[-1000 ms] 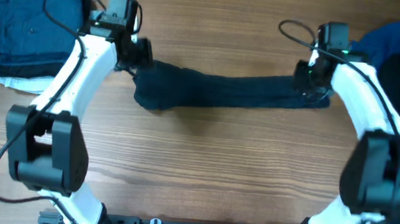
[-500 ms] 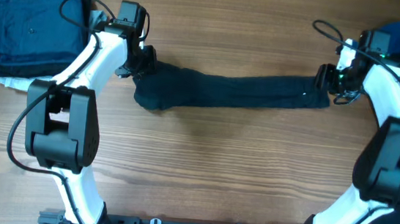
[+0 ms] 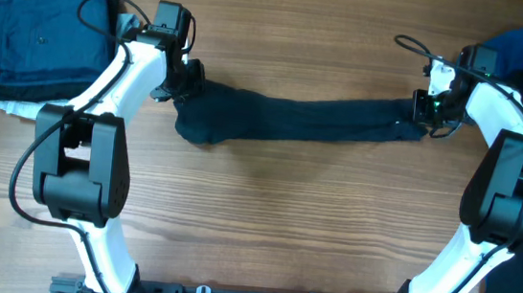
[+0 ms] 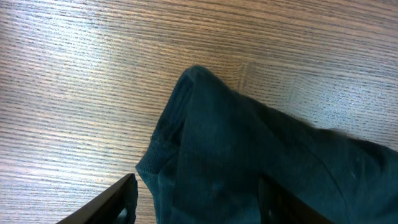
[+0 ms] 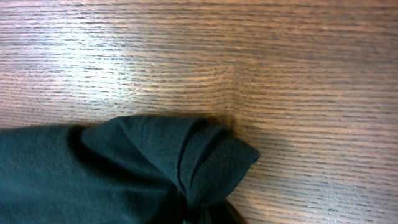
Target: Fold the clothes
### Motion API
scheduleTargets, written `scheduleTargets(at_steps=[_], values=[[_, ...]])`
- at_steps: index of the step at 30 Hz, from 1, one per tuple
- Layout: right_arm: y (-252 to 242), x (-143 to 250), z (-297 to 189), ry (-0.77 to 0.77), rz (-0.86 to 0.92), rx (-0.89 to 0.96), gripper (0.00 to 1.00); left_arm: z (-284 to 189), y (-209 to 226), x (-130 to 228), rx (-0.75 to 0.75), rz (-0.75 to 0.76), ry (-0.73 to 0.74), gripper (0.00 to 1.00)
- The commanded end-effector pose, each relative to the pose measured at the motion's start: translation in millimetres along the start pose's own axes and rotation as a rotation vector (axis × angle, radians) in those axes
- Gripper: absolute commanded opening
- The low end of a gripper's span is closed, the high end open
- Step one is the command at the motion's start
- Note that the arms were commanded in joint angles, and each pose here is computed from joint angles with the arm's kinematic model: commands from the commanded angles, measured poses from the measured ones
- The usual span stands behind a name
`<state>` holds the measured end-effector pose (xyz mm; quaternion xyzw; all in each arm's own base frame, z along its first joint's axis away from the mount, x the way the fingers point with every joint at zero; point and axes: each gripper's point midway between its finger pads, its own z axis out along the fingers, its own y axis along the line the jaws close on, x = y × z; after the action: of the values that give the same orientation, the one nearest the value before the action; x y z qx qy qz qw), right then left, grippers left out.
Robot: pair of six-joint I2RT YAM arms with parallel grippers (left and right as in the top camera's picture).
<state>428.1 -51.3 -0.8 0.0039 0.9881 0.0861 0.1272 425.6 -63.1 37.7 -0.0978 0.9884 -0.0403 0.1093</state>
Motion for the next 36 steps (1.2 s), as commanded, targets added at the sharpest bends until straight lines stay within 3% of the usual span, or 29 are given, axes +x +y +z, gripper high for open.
scheduleTargets(at_steps=[1, 3, 4, 12, 18, 25, 29, 33, 35, 36], values=[[-16.8, 9.1, 12.2, 0.045, 0.025, 0.087, 0.04, -2.2, -3.1, -0.7, 0.014, 0.004, -0.002, 0.61], [-30.8, -5.9, -13.8, -0.013, 0.097, 0.152, 0.04, -5.9, -2.3, 1.2, 0.012, 0.004, 0.003, 0.49], [-35.3, -17.0, -35.2, -0.064, 0.117, 0.162, 0.04, -12.2, -2.7, 0.7, 0.015, 0.004, -0.005, 0.48], [-56.6, -32.7, -121.6, -0.217, 0.151, 0.268, 0.04, -81.1, 8.3, -26.6, 0.059, -0.038, -0.180, 0.66], [14.7, -46.4, -150.0, -0.294, 0.108, 0.177, 0.04, -96.7, 30.9, -35.1, 0.052, -0.090, -0.218, 0.71], [141.4, -36.8, -128.0, -0.237, 0.211, -0.025, 0.04, -96.9, 32.1, -35.9, 0.052, -0.093, -0.221, 0.71], [173.6, -33.8, -110.8, -0.227, 0.145, -0.013, 0.04, -96.6, 32.2, -34.8, 0.051, -0.093, -0.217, 0.70], [206.1, -31.7, -59.3, -0.164, 0.083, -0.069, 0.04, -96.4, 32.7, -33.5, 0.049, -0.094, -0.211, 0.70], [216.7, -21.6, -6.6, -0.098, 0.028, -0.058, 0.05, -96.2, 32.9, -32.7, 0.048, -0.094, -0.208, 0.70], [218.2, -18.3, 3.6, -0.081, 0.009, -0.061, 0.09, -96.1, 32.9, -32.6, 0.048, -0.094, -0.207, 0.71]])
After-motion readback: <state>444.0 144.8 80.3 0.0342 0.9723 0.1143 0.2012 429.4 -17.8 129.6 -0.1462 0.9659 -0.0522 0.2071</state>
